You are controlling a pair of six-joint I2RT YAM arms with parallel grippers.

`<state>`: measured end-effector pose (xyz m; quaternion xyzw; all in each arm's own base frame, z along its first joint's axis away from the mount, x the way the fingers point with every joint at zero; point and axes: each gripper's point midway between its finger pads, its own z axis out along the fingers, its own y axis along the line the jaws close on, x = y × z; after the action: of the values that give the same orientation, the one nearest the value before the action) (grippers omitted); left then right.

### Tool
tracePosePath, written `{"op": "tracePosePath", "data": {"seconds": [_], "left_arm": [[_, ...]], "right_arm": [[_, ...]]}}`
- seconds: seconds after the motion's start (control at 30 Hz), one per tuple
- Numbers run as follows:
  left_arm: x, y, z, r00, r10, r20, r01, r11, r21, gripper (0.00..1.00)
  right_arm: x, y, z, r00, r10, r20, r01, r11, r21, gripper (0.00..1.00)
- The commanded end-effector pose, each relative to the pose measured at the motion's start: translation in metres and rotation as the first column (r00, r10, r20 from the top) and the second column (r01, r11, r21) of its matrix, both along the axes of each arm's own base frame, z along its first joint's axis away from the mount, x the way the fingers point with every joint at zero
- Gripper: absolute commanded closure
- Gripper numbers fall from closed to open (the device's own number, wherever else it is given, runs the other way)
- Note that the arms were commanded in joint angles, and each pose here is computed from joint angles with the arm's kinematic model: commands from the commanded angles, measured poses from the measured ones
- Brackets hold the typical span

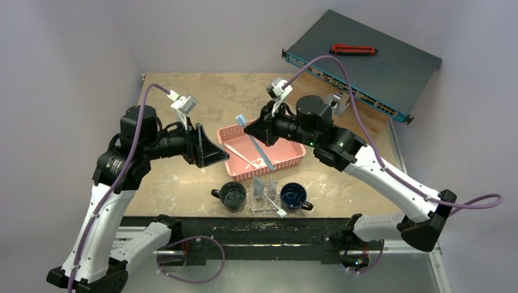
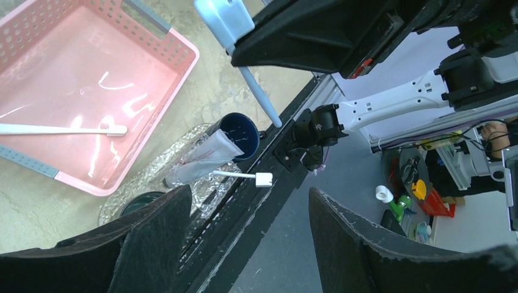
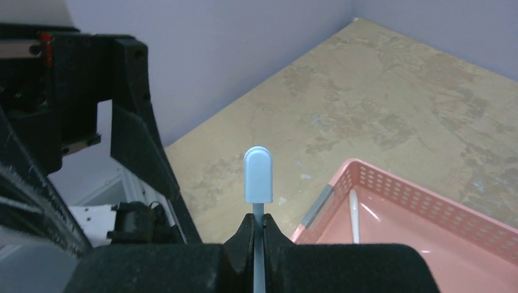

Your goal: Prepare toiletry sets of a toothbrush and toothpaste on the tray

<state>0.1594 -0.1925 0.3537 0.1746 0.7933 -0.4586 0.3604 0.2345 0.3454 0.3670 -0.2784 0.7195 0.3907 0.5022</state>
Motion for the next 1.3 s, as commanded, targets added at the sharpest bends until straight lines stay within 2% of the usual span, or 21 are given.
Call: {"op": "tracePosePath", "data": {"seconds": [0.0, 0.23, 0.47, 0.57, 0.77, 1.0, 1.27], "left_arm": [[-0.014, -0.002, 0.025, 0.993, -0.069, 0.096, 0.072, 0.997, -0.028, 0.31], [-0.036, -0.008, 0.042, 0.975, -0.175, 0.134, 0.186, 0.979, -0.08, 0.32], [-0.05, -0.015, 0.05, 0.954, -0.271, 0.13, 0.287, 0.949, -0.128, 0.32], [-0.049, -0.016, 0.048, 0.953, -0.277, 0.126, 0.292, 0.948, -0.126, 0.32], [-0.045, -0.017, 0.042, 0.954, -0.269, 0.132, 0.282, 0.954, -0.098, 0.32], [-0.041, -0.015, 0.037, 0.959, -0.245, 0.143, 0.256, 0.964, -0.068, 0.33], [-0.04, -0.014, 0.034, 0.96, -0.234, 0.152, 0.244, 0.969, -0.051, 0.4]], "right_arm": [[-0.034, -0.004, 0.0, 0.981, 0.195, -0.002, -0.195, 0.98, 0.028, 1.0], [-0.072, -0.009, -0.003, 0.907, 0.418, -0.038, -0.416, 0.907, 0.067, 1.0], [-0.102, -0.005, -0.007, 0.8, 0.595, -0.08, -0.587, 0.803, 0.105, 1.0], [-0.113, -0.001, 0.0, 0.733, 0.675, -0.086, -0.662, 0.736, 0.139, 1.0], [-0.121, 0.008, 0.013, 0.654, 0.752, -0.082, -0.727, 0.655, 0.206, 1.0], [-0.129, 0.018, 0.023, 0.601, 0.796, -0.077, -0.766, 0.6, 0.232, 1.0], [-0.123, 0.024, 0.028, 0.613, 0.786, -0.079, -0.75, 0.611, 0.253, 1.0]]}}
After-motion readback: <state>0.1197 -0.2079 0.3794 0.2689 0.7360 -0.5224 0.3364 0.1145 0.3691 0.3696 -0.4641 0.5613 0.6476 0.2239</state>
